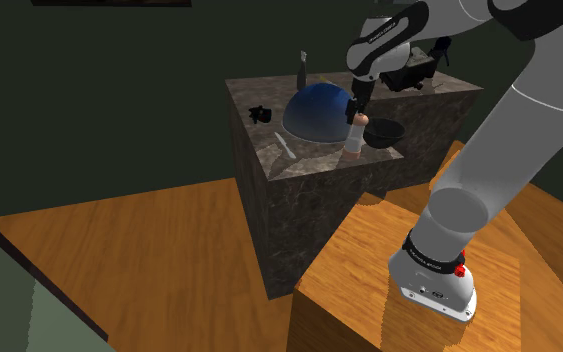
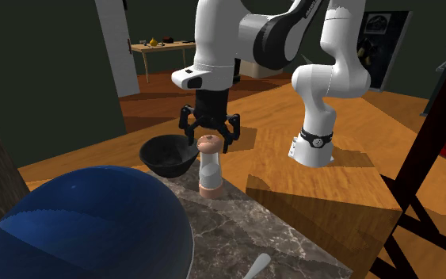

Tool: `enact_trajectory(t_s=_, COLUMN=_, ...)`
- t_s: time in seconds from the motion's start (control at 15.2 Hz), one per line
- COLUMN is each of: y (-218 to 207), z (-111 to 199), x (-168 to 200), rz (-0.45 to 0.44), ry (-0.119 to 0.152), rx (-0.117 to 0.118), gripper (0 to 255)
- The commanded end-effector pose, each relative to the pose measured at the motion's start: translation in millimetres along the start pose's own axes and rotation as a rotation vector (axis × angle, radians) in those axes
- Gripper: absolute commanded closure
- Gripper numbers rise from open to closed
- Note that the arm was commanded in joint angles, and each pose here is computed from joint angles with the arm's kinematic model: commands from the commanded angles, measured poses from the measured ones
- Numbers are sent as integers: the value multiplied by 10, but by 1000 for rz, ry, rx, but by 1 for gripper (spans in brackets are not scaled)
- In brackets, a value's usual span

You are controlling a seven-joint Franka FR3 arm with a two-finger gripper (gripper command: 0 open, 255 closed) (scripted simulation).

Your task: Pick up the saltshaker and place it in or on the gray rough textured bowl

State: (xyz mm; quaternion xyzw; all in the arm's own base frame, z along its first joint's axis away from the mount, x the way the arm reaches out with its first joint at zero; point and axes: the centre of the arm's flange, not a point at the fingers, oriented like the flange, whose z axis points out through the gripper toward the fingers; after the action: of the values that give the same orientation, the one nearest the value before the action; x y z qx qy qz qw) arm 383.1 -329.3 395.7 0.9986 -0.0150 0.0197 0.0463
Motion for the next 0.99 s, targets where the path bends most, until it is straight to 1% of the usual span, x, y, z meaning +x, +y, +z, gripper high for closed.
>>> enact_trajectory(t_s=0.0, y=0, z=1, x=0, rz=0, ry=0, rx=0, gripper=0)
enact_trajectory(t_s=0.07, y=0, z=1, x=0, rz=0, ry=0, rx=0, gripper=0)
enact_trajectory(t_s=0.13, y=0, z=1, x=0, rz=0, ry=0, rx=0, gripper=255)
enact_trajectory(t_s=0.73, y=0, z=1, x=0, rz=0, ry=0, rx=0, gripper=255)
enact_trajectory(t_s=0.92, y=15, z=-156, x=7, rz=0, ry=0, rx=0, gripper=255)
